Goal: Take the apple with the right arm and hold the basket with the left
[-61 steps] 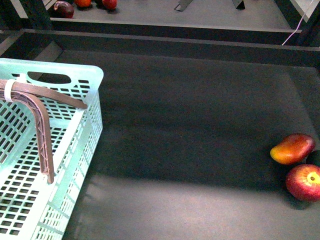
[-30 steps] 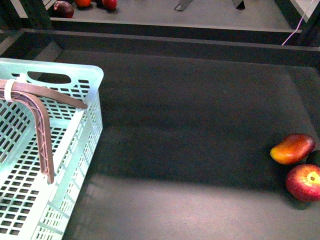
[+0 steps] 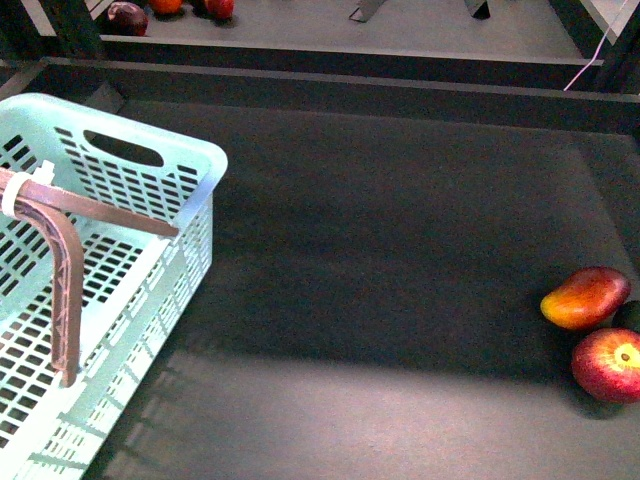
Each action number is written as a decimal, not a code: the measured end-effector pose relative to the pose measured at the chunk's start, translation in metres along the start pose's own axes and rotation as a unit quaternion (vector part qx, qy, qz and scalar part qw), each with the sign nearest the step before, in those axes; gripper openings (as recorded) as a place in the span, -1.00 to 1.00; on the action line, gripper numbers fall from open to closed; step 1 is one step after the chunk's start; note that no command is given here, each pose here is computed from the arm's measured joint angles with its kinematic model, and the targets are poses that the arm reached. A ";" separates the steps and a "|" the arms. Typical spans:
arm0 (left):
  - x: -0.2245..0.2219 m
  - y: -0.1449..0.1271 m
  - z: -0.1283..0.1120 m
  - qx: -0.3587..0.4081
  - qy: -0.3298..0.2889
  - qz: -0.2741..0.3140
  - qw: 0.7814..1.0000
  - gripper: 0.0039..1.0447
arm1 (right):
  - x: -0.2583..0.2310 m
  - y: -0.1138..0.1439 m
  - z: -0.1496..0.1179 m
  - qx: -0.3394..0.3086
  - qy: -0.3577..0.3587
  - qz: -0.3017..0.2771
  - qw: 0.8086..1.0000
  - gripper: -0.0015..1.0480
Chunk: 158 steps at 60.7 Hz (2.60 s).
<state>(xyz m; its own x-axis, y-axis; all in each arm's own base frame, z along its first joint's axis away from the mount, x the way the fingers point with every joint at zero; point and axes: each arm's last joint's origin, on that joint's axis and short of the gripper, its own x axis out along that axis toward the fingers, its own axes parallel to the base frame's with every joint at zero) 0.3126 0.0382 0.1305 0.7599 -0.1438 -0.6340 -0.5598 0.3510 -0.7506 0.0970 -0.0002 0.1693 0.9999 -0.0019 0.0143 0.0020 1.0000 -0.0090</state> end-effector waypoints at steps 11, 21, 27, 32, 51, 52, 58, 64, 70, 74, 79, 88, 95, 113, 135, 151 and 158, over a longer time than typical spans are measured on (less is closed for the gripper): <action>-0.010 -0.014 -0.014 0.036 0.009 -0.007 0.999 -0.72 | 0.000 0.000 0.000 0.000 0.000 0.000 1.000 0.83; -0.030 -0.040 -0.037 0.074 0.032 -0.036 0.996 -0.72 | 0.000 0.000 0.000 0.000 0.000 0.000 1.000 0.83; -0.041 -0.064 -0.054 0.099 0.053 -0.061 0.992 -0.72 | 0.000 0.000 0.000 0.000 0.000 0.000 1.000 0.83; -0.048 -0.083 -0.066 0.120 0.067 -0.082 0.987 -0.72 | 0.000 0.000 0.000 0.000 0.000 0.000 1.000 0.83; -0.067 -0.139 -0.113 0.181 0.121 -0.147 0.965 -0.72 | 0.000 0.000 0.000 0.000 0.000 0.000 1.000 0.83; -0.067 -0.142 -0.116 0.184 0.125 -0.149 0.963 -0.72 | 0.000 0.000 0.000 0.000 0.000 0.000 1.000 0.83; -0.066 -0.151 -0.127 0.193 0.136 -0.154 0.959 -0.72 | 0.000 0.000 0.000 0.000 0.000 0.000 1.000 0.83; -0.066 -0.158 -0.141 0.204 0.148 -0.158 0.955 -0.72 | 0.000 0.000 0.000 0.000 0.000 0.000 1.000 0.83; -0.069 -0.163 -0.154 0.215 0.161 -0.165 0.949 -0.72 | 0.000 0.000 0.000 0.000 0.000 0.000 1.000 0.83; -0.071 -0.166 -0.164 0.223 0.171 -0.170 0.944 -0.72 | 0.000 0.000 0.000 0.000 0.000 0.000 1.000 0.83; -0.072 -0.168 -0.175 0.235 0.182 -0.172 0.939 -0.72 | 0.000 0.000 0.000 0.000 0.000 0.000 1.000 0.83; -0.073 -0.171 -0.196 0.264 0.202 -0.178 0.926 -0.72 | 0.000 0.000 0.000 0.000 0.000 0.000 1.000 0.83; -0.074 -0.173 -0.201 0.272 0.208 -0.181 0.922 -0.72 | 0.000 0.000 0.000 0.001 0.000 0.000 1.000 0.83; -0.074 -0.173 -0.200 0.277 0.199 -0.180 0.923 -0.72 | 0.000 0.000 0.000 0.001 0.000 0.000 1.000 0.83; -0.074 -0.175 -0.200 0.279 0.202 -0.183 0.921 -0.72 | 0.008 -0.008 -0.013 0.039 0.332 -0.151 0.930 0.83; -0.074 -0.175 -0.200 0.278 0.199 -0.182 0.922 -0.72 | 0.036 -0.026 -0.034 0.038 0.360 -0.166 0.917 0.83; -0.074 -0.174 -0.200 0.278 0.199 -0.182 0.922 -0.72 | 0.054 -0.032 -0.050 0.025 0.380 -0.163 0.910 0.83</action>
<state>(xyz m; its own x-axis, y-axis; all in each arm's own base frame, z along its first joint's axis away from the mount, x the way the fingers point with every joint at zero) 0.2879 -0.1976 0.2712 0.6199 -0.6354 -0.4604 0.0488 0.6168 -0.7856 0.1517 -0.0325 0.1206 0.6678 -0.2846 -0.6877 0.3185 0.9444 -0.0815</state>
